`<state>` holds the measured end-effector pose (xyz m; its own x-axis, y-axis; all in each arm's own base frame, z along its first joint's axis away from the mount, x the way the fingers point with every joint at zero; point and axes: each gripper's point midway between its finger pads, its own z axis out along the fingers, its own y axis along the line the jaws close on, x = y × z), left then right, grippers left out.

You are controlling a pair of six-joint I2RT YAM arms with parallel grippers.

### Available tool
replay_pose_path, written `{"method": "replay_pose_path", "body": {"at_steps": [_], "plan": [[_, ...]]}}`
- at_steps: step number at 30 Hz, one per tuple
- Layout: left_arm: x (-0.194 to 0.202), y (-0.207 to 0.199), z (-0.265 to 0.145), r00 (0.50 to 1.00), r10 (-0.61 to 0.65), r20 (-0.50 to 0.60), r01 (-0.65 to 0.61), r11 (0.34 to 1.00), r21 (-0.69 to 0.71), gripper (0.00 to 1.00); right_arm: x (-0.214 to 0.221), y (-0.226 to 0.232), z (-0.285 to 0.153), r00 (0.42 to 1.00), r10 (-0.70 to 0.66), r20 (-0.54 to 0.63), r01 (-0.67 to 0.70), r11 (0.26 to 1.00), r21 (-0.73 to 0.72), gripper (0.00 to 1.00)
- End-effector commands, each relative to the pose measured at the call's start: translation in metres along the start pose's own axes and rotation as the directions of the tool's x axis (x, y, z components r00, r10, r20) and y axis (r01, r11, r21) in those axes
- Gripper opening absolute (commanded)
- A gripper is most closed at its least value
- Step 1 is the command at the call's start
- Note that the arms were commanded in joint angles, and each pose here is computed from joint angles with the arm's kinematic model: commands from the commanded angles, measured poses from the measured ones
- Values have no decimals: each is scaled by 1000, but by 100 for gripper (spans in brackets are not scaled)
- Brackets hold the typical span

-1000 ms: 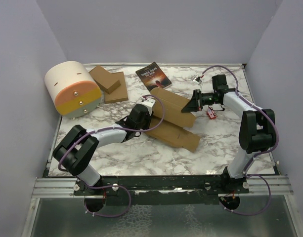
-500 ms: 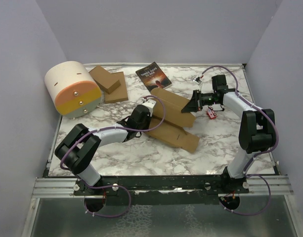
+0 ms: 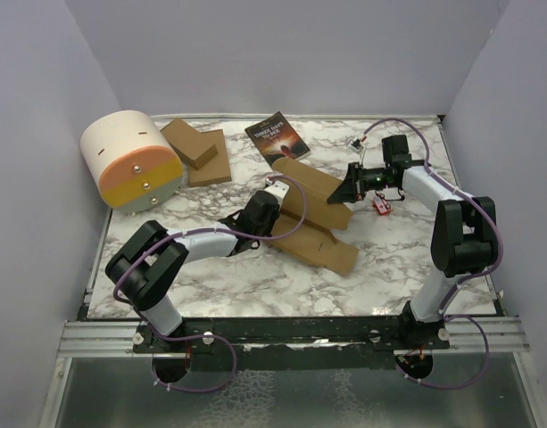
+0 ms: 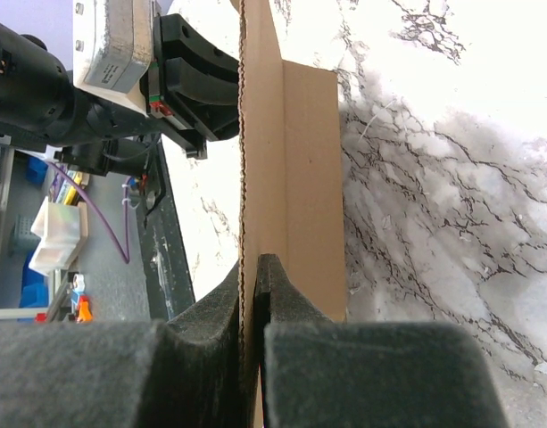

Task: Fold the paper box

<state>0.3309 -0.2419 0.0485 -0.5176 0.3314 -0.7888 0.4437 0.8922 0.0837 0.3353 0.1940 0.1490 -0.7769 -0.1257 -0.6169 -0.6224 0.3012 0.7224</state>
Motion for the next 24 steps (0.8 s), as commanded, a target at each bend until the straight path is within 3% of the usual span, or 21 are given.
{"method": "replay_pose_path", "body": {"at_steps": [1,24], "plan": [[15,15,1,994,79,-71,-85,993,-78,5,-4,6,-1,999,-51,8,51,999,6,2],[-19,3,-20,999,-42,22,42,999,-16,31,-5,7,-1,998,-56,9,56,998,1,2]]}}
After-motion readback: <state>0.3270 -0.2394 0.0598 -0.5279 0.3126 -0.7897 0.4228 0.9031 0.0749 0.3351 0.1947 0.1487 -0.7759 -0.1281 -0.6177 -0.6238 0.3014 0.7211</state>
